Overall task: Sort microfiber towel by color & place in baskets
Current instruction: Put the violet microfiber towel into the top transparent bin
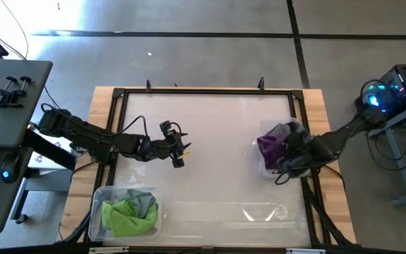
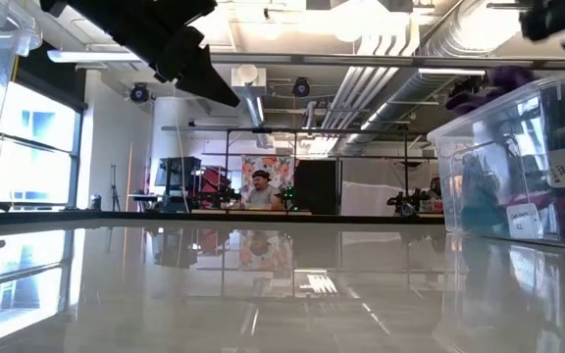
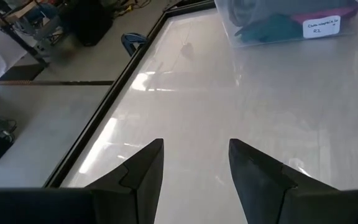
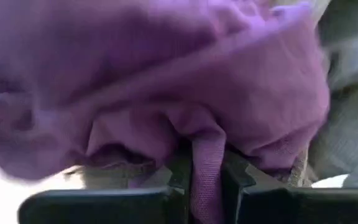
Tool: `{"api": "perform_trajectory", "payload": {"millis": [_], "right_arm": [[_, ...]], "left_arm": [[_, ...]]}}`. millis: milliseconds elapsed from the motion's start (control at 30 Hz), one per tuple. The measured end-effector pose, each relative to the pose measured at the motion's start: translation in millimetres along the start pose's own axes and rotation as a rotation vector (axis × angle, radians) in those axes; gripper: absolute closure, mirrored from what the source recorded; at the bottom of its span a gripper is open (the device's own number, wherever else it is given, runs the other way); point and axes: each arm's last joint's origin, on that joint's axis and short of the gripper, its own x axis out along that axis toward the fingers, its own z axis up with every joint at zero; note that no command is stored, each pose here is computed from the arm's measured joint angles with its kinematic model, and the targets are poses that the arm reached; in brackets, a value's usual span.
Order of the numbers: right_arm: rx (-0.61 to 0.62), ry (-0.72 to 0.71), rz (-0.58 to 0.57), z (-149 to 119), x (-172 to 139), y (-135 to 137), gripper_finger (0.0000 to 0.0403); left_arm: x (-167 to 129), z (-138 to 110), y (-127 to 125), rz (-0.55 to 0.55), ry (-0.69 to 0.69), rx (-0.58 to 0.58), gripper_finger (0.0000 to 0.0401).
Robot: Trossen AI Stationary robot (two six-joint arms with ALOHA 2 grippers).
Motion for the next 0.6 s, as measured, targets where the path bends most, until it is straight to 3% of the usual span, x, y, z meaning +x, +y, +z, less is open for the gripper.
{"api": "perform_trajectory", "payload": {"millis": [267,433,600], "right_arm": [[-0.022,0.086,-0.067,-4.6,29.4,-1.1,0.0353],[-0.044,0.079,-0.023,3.2,5.9,-1.2,0.0303],[0.013,0.083,0.123,14.0,-29.5,-1.8,0.0260]], "left_arm": [[0.1,1.0,0.0,0.000,-0.008,-0.006,0.0231],[0.1,0.9,0.0,0.000,-0.008,-0.006,0.0231],[0.1,0.8,-0.1,-0.001,-0.007,-0.006,0.0231]]}}
